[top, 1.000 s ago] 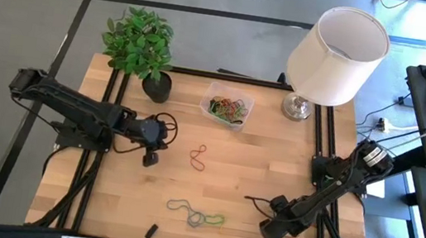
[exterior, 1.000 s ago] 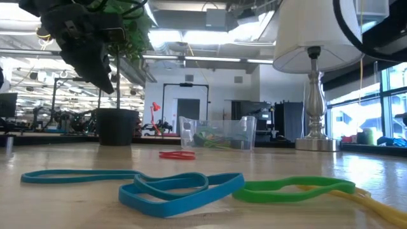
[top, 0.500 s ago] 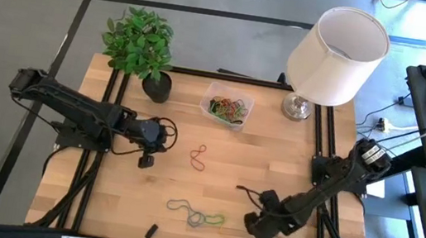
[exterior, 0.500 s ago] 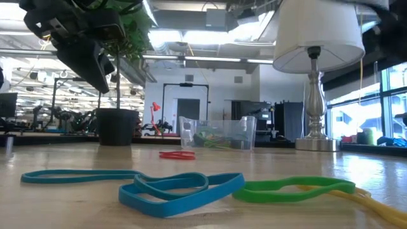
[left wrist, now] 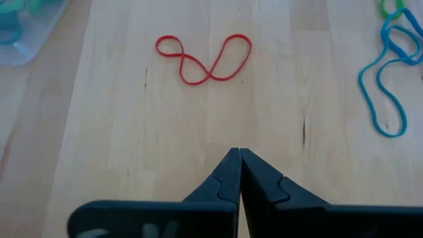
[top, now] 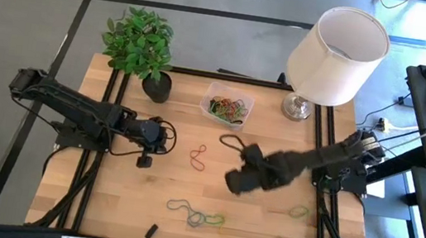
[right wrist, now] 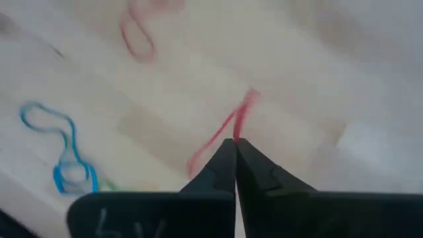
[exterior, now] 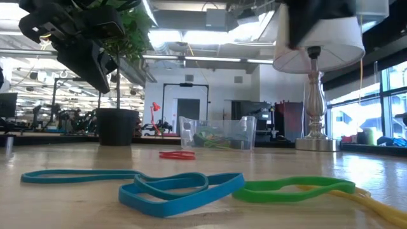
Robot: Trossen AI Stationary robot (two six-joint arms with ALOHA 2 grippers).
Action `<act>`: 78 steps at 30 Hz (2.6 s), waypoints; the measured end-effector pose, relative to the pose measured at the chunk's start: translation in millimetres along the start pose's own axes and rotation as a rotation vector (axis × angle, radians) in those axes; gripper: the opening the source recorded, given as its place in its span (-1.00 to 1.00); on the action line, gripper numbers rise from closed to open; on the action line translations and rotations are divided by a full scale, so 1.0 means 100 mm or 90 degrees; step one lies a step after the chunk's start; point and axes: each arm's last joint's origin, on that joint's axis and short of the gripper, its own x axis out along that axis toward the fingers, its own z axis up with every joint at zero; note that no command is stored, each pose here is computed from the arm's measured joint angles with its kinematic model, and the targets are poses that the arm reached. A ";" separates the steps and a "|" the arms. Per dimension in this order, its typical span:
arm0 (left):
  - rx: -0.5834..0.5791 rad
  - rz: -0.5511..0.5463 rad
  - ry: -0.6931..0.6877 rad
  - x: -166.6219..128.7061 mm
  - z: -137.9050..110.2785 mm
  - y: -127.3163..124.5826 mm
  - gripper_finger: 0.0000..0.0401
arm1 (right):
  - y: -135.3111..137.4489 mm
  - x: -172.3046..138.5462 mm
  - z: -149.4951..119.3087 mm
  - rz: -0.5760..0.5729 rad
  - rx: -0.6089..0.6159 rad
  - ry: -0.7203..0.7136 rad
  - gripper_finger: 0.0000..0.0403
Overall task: Pick and place rubber bands into bin
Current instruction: Put the red rubber band into the transparent bin, then put the blue rubber band into the transparent bin
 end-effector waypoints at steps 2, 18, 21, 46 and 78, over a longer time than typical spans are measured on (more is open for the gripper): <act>0.000 0.000 0.000 0.00 0.00 0.00 -0.99 | -0.01 -0.06 0.25 0.007 -0.030 -0.036 -0.99; -0.112 0.069 -0.050 -0.01 0.10 0.37 -0.99 | -0.48 0.44 2.19 0.053 -0.183 -0.212 -1.00; -0.131 0.081 -0.051 -0.01 0.10 0.43 -0.99 | -0.59 0.79 2.35 0.013 -0.209 -0.168 -1.00; -0.225 0.088 -0.057 -0.02 0.10 0.51 -0.99 | -0.88 1.69 2.46 -0.002 -0.224 0.043 -0.36; 0.052 0.017 0.118 0.41 0.61 -0.83 -0.99 | -0.86 0.59 0.44 0.103 -0.159 0.045 -0.97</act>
